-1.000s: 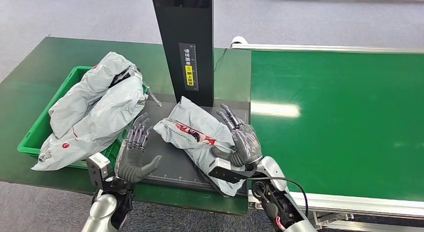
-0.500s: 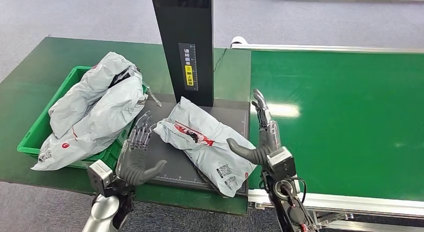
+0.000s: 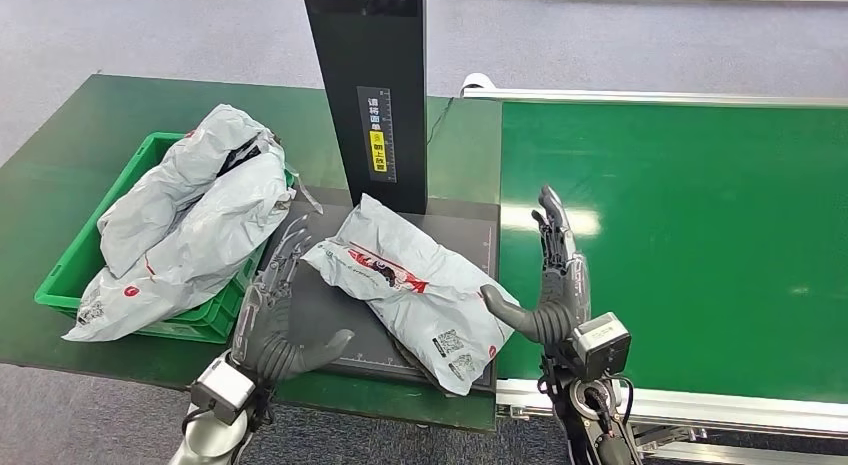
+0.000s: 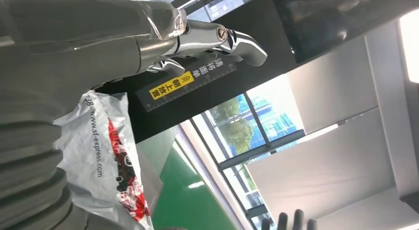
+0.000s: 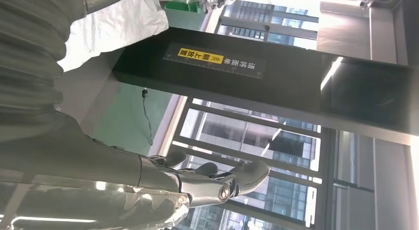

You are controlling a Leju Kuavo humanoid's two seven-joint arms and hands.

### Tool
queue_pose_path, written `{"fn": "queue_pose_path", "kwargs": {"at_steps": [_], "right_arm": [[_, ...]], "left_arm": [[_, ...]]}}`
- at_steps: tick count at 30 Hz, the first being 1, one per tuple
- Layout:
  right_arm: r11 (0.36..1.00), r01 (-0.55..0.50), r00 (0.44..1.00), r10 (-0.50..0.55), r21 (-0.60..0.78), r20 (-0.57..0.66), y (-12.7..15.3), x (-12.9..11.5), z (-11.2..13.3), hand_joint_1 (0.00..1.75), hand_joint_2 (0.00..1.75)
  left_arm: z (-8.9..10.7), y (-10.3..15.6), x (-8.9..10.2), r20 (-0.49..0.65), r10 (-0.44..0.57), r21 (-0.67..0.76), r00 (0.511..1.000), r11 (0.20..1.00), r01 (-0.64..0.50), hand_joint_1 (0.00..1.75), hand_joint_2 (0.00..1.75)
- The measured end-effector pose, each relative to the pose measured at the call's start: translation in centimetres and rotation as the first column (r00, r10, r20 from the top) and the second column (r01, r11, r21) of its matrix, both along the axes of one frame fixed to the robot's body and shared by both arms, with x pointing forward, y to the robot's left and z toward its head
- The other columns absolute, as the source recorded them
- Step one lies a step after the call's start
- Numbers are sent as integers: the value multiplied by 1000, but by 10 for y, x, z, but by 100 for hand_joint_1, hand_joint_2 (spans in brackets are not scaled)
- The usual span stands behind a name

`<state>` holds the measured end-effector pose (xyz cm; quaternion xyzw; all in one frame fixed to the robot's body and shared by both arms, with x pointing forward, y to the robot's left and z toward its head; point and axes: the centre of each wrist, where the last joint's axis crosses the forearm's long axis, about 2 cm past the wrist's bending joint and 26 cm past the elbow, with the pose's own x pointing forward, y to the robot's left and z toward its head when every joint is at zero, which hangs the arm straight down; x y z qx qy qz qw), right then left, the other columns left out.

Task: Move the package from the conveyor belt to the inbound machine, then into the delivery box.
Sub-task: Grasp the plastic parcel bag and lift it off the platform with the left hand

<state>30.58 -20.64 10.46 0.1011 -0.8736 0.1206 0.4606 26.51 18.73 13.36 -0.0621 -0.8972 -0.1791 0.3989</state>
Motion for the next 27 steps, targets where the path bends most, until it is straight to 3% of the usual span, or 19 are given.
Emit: {"fn": "queue_pose_path", "kwargs": {"at_steps": [14, 18, 22, 25, 27], "right_arm": [[1000, 5, 1000, -5, 2, -1, -1, -1, -1, 0, 175], [1000, -10, 1000, 10, -1, -1, 0, -1, 0, 0, 175], [1000, -21, 1000, 21, 0, -1, 1, -1, 0, 0, 175], [1000, -23, 1000, 23, -8, 0, 1, -1, 0, 0, 175], [1000, -22, 1000, 22, -18, 0, 0, -2, -1, 0, 175]], "left_arm": [[3, -3, -2, 12, -22, 2, 1000, 1000, 22, 0, 175], [3, -10, -3, -36, -168, 2, 985, 986, 169, 0, 175], [-1, -25, -4, -134, -269, 145, 954, 947, 287, 0, 175], [-11, -34, 0, -220, -246, 283, 944, 910, 302, 0, 175], [-17, -39, 8, -264, -177, 402, 948, 873, 275, 0, 175]]}}
